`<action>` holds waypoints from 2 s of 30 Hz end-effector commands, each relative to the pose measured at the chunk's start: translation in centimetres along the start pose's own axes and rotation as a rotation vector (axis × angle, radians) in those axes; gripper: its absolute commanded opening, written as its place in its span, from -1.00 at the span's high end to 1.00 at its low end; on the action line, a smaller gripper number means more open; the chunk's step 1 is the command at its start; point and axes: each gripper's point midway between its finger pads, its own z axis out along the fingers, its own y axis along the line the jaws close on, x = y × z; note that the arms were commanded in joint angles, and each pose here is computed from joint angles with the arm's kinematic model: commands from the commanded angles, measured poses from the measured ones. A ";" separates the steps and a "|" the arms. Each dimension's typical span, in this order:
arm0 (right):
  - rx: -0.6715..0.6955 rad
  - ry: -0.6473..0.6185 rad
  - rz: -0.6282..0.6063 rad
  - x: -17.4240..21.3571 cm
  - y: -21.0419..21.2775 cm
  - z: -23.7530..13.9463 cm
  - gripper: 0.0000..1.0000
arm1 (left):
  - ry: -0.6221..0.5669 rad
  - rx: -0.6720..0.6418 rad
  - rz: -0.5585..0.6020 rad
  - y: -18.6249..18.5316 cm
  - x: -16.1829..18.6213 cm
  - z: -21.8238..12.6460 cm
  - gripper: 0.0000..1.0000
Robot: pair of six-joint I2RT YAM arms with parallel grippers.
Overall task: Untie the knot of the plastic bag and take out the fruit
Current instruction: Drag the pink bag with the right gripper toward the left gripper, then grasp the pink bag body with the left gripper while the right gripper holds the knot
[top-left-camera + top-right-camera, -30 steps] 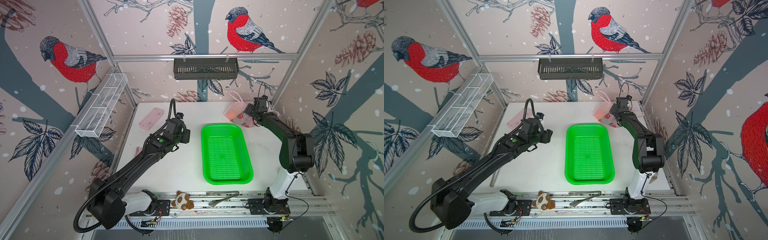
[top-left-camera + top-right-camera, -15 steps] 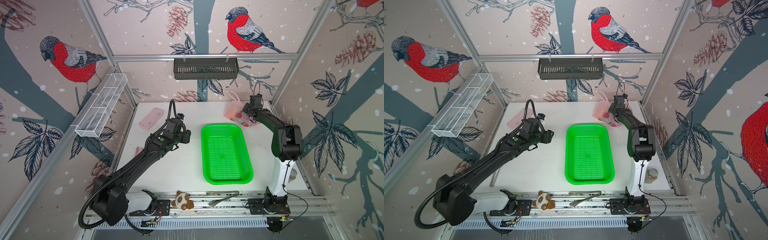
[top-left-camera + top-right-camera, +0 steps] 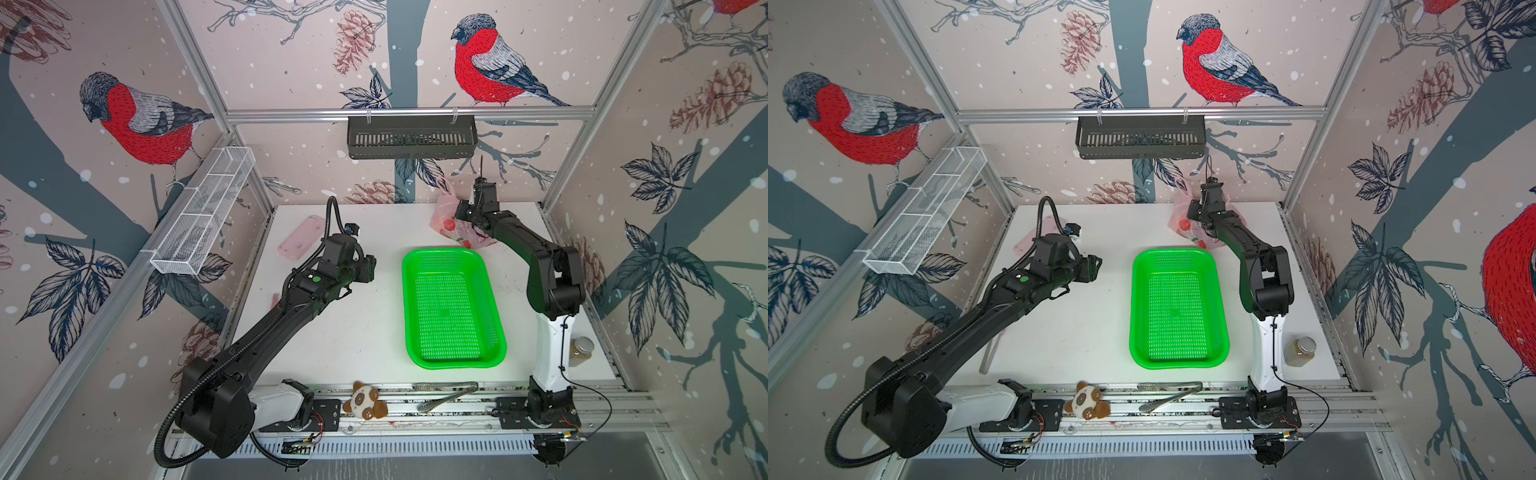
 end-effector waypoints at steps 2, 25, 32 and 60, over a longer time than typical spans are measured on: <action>-0.185 0.032 -0.084 1.4 6.9 -0.2 0.93 | -0.034 -0.004 -0.035 0.1 -0.7 -0.7 -0.27; -0.705 0.233 -0.414 18.5 32.1 -12.1 0.90 | -0.128 -0.154 -0.283 7.1 0.1 -8.8 -0.35; -0.673 0.233 -0.464 21.8 30.2 -16.9 0.65 | -0.136 -0.121 -0.290 7.0 -0.4 -8.9 -0.36; -0.464 0.175 -0.313 27.0 31.0 -24.1 -0.17 | 0.167 0.084 -0.203 4.2 -1.6 2.5 -0.44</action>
